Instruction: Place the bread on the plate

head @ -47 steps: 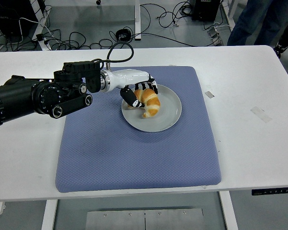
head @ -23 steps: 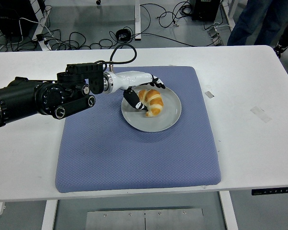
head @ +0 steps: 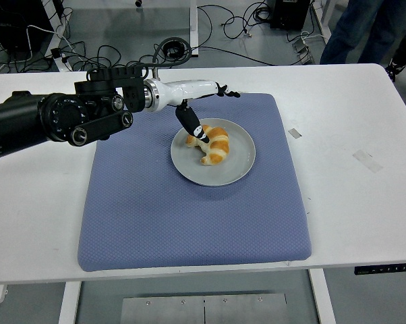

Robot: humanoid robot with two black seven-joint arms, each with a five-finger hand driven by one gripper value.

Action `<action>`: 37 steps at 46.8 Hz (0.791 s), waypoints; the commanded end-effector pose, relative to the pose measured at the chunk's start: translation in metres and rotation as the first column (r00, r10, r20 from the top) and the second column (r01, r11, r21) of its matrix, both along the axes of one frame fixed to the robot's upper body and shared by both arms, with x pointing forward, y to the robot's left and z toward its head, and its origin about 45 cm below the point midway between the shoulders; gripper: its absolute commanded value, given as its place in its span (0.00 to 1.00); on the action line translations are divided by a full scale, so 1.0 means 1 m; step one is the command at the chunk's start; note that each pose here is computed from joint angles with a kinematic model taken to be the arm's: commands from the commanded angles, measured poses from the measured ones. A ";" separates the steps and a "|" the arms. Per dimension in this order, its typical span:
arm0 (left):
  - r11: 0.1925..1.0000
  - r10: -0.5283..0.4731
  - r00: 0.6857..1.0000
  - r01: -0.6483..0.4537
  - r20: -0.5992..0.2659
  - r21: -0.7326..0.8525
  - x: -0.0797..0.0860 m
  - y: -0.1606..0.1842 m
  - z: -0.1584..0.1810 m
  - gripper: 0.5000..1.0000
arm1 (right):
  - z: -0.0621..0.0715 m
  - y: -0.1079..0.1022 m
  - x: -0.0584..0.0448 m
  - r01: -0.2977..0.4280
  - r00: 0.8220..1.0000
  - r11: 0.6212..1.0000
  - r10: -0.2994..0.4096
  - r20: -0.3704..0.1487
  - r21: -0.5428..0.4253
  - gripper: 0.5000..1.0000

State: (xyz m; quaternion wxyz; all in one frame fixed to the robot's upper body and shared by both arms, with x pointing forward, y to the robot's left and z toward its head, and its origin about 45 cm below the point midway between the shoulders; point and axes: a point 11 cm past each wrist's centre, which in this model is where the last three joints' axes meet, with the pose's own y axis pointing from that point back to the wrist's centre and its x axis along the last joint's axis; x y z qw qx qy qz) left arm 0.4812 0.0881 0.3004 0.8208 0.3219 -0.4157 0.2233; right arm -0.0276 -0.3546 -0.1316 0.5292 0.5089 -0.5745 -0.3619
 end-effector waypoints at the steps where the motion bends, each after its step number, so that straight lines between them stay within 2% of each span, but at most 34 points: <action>1: 0.999 0.023 1.000 -0.022 0.019 -0.042 0.007 0.004 0.021 0.94 | 0.000 0.000 0.000 0.000 1.000 1.000 0.000 0.000 -0.001 1.00; 10: 0.983 0.110 0.992 -0.098 0.066 -0.158 0.025 0.022 0.068 0.95 | 0.000 0.000 0.000 0.000 1.000 1.000 0.000 0.000 0.001 1.00; 16: 0.943 0.171 0.985 -0.153 0.036 -0.297 0.033 0.028 0.087 0.95 | 0.000 0.000 0.000 -0.001 1.000 1.000 0.001 0.000 0.001 1.00; 24: 0.877 0.231 0.972 -0.229 -0.048 -0.423 0.039 0.039 0.088 0.94 | 0.000 0.000 0.000 0.000 1.000 1.000 0.000 0.000 -0.001 1.00; 30: 0.783 0.257 0.953 -0.303 -0.161 -0.544 0.041 0.046 0.081 0.94 | 0.000 0.000 0.000 0.000 1.000 1.000 0.000 0.000 0.001 1.00; 37: 0.687 0.273 0.937 -0.347 -0.217 -0.639 0.045 0.054 0.087 0.94 | 0.000 0.000 0.000 0.000 1.000 1.000 0.000 0.000 -0.001 1.00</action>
